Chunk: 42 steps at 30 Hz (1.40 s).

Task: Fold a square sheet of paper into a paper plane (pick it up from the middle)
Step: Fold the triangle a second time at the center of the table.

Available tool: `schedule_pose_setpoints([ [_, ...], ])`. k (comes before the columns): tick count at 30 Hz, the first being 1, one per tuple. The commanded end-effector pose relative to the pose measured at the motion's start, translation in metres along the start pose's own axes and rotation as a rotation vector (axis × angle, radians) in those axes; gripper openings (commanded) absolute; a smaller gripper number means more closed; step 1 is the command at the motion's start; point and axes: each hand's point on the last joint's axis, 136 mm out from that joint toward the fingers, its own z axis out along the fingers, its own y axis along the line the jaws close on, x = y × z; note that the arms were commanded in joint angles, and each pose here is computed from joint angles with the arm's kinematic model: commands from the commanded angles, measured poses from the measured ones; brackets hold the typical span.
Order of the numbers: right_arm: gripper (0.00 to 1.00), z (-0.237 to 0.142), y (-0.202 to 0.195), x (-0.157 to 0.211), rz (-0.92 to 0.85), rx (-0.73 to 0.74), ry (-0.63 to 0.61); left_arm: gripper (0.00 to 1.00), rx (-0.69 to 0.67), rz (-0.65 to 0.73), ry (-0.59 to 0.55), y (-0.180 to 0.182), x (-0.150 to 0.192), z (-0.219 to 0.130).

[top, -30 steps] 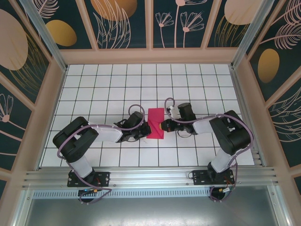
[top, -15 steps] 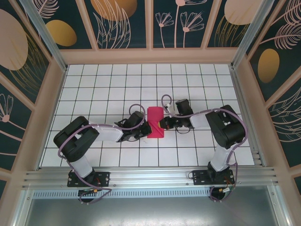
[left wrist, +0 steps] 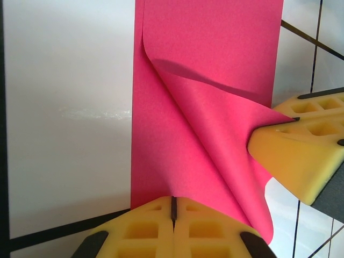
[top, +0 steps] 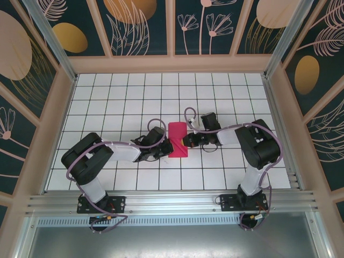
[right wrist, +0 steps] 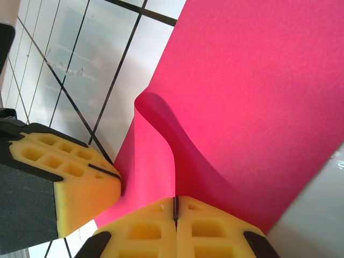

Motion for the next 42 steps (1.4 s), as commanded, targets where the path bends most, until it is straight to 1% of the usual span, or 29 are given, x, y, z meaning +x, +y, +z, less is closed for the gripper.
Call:
schedule_pose_setpoints([
  [1, 0.02, -0.007, 0.007, -0.014, -0.039, -0.018, -0.022, 0.0, -0.115, 0.014, 0.04, 0.029, 0.013, 0.005],
  [4, 0.01, -0.011, 0.008, -0.018, -0.045, -0.014, -0.037, 0.0, -0.115, 0.013, 0.043, 0.029, 0.013, 0.005],
  [12, 0.02, -0.005, 0.004, -0.014, -0.035, -0.023, -0.013, 0.0, -0.109, 0.015, 0.04, 0.026, 0.012, 0.005],
  [22, 0.02, 0.002, -0.008, -0.008, -0.015, 0.009, 0.008, 0.0, -0.093, 0.013, 0.026, 0.02, 0.008, 0.003],
  [28, 0.02, 0.005, -0.014, -0.003, -0.005, 0.03, 0.023, 0.03, -0.075, 0.012, 0.014, 0.011, 0.003, 0.0],
  [29, 0.02, 0.005, -0.015, -0.002, -0.004, 0.032, 0.024, 0.04, -0.043, 0.016, -0.007, 0.0, -0.003, -0.007],
  [30, 0.02, 0.005, -0.015, -0.002, -0.004, 0.034, 0.025, 0.05, -0.037, 0.015, -0.016, -0.003, -0.005, -0.01],
  [35, 0.02, 0.006, -0.015, -0.002, -0.006, 0.036, 0.029, 0.14, 0.028, 0.013, -0.087, -0.028, -0.022, -0.028],
  [37, 0.02, 0.006, -0.016, -0.001, -0.006, 0.039, 0.03, 0.15, 0.069, 0.013, -0.111, -0.041, -0.029, -0.034],
  [39, 0.02, 0.006, -0.016, -0.001, -0.005, 0.041, 0.032, 0.13, 0.114, 0.008, -0.121, -0.053, -0.033, -0.034],
  [42, 0.02, 0.006, -0.016, 0.0, -0.003, 0.04, 0.032, 0.1, 0.162, -0.011, -0.119, -0.065, -0.037, -0.027],
])
